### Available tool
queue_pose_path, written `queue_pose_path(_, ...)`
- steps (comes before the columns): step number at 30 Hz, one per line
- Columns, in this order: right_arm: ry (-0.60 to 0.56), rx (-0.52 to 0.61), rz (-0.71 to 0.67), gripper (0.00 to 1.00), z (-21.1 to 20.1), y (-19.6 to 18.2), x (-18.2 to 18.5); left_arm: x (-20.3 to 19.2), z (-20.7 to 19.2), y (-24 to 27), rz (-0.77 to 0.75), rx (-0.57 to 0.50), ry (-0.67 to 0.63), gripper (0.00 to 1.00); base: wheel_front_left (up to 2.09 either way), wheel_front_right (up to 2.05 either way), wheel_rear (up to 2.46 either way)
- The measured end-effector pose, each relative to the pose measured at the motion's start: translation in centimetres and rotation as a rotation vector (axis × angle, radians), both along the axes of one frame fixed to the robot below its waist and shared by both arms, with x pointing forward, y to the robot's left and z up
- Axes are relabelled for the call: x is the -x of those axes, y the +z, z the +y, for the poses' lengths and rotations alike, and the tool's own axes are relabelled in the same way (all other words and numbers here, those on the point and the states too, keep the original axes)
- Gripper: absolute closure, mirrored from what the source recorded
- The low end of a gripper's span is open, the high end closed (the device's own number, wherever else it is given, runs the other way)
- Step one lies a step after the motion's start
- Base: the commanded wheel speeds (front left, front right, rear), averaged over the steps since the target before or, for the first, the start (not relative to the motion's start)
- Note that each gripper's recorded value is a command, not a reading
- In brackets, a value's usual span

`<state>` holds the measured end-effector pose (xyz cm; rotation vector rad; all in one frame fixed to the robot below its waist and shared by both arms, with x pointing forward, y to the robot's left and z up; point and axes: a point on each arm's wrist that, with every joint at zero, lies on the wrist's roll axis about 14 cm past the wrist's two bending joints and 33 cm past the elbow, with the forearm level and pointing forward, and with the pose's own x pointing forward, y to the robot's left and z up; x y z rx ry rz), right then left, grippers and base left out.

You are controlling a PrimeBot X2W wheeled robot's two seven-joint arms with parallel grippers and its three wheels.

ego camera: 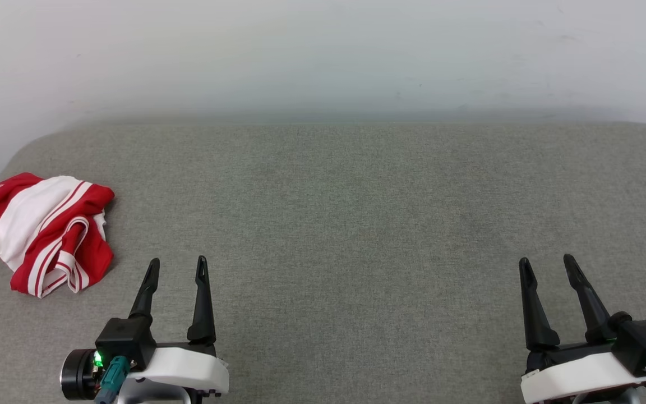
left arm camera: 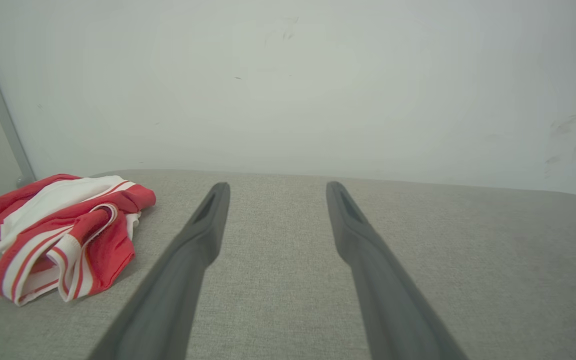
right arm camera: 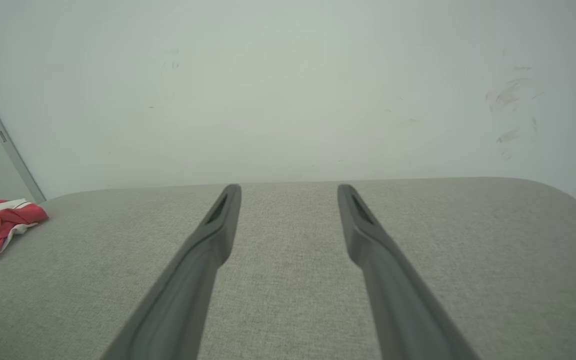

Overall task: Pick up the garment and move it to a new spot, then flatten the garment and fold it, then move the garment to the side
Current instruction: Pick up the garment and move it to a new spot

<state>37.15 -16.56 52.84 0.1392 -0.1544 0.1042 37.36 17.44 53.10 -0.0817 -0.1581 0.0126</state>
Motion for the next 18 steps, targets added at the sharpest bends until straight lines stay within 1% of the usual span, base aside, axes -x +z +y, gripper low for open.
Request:
queue_pose_path(7,0.029,0.0,0.005,0.0,1.0,-0.2,-0.5,0.2,1.0,-0.1,0.005,-0.012,0.036,0.0,0.0,0.0,0.0)
queue_pose_path(18,0.149,0.021,0.003,0.0,5.0,-0.3,-2.1,2.0,5.0,-0.5,0.023,-0.024,0.175,0.0,0.0,0.0,0.0)
